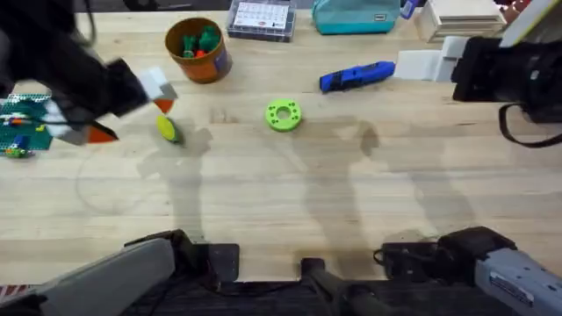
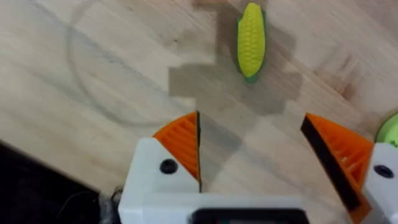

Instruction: Pick up the gripper from the table and insert it into the empty holder that is missing its gripper. Then pick up a screw, insert it into the mounting hole, and use the screwdriver to tighten it. Finally, clean up the table by picking up the vegetable and placing it into the bucket.

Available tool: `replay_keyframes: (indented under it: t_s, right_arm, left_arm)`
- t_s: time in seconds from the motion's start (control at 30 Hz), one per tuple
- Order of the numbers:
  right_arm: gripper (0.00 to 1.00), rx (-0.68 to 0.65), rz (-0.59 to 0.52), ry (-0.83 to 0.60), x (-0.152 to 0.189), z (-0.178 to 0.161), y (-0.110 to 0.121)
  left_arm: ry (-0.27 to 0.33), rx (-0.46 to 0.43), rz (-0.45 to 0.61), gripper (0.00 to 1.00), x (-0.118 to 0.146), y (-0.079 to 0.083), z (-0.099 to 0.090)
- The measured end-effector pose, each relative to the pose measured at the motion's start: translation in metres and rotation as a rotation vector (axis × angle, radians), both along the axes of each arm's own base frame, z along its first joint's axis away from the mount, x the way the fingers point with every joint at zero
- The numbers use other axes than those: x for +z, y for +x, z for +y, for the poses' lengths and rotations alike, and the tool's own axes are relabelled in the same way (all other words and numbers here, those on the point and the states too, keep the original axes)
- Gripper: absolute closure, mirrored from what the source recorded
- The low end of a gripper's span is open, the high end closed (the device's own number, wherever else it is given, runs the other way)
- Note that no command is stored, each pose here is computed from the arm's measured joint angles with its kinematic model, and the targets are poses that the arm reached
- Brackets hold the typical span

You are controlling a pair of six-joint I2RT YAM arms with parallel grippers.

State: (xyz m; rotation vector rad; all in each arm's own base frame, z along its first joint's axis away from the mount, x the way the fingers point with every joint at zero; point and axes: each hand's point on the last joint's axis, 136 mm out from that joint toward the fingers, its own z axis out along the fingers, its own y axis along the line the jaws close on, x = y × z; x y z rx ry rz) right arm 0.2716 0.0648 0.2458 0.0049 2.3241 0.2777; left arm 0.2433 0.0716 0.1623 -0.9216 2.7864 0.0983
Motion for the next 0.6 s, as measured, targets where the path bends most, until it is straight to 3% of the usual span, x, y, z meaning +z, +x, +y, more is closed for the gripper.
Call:
replay_keyframes:
  t_s: [0.23, 0.4, 0.6]
  right_arm:
    - [0.008, 0.001, 0.031, -0.007, -0.007, 0.0, -0.001]
    - [0.008, 0.002, 0.117, -0.026, -0.024, -0.002, -0.009]
    - [0.008, 0.002, 0.141, -0.031, -0.029, -0.002, -0.008]
  left_arm:
    - [-0.05, 0.0, -0.049, 0.015, -0.06, 0.014, -0.007]
    - [-0.064, 0.012, -0.027, 0.015, -0.074, 0.013, -0.007]
    - [-0.071, 0.061, 0.002, 0.016, -0.09, 0.017, 0.008]
